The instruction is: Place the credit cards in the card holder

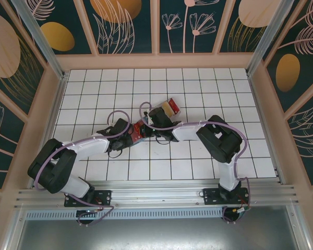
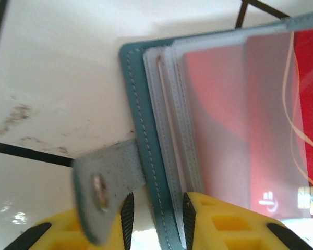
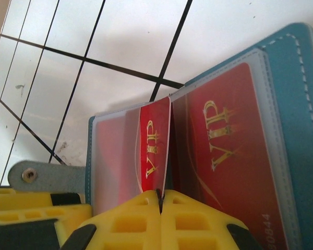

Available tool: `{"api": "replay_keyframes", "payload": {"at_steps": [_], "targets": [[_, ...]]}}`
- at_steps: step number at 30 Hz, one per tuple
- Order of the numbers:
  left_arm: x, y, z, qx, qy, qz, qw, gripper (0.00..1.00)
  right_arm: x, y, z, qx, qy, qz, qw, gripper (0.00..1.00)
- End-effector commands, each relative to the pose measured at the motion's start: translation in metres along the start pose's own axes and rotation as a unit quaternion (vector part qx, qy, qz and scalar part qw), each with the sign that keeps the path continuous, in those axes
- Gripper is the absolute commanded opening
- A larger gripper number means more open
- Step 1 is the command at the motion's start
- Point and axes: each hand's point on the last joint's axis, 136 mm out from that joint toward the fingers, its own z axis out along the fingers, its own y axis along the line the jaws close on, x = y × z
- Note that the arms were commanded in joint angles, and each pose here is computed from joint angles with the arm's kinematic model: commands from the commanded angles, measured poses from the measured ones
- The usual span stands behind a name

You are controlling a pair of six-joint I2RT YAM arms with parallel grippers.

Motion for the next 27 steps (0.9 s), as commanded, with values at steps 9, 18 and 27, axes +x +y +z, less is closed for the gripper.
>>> {"api": "replay_keyframes", "payload": {"at_steps": [9,18,27], "targets": [[-0.027,0.036,-0.007,-0.033,-0.030,-0.029,0.999,0.34,0.038,-0.012,0.001,0.032,0.060,-0.014,0.998,0.06],[-0.015,0.032,0.016,-0.025,-0.001,-0.027,0.999,0.22,0.043,0.000,0.006,0.022,0.083,-0.038,0.996,0.06],[-0.010,0.034,0.025,-0.027,0.005,-0.026,0.999,0.12,0.052,0.011,0.008,0.011,0.117,-0.047,0.992,0.06]]}}
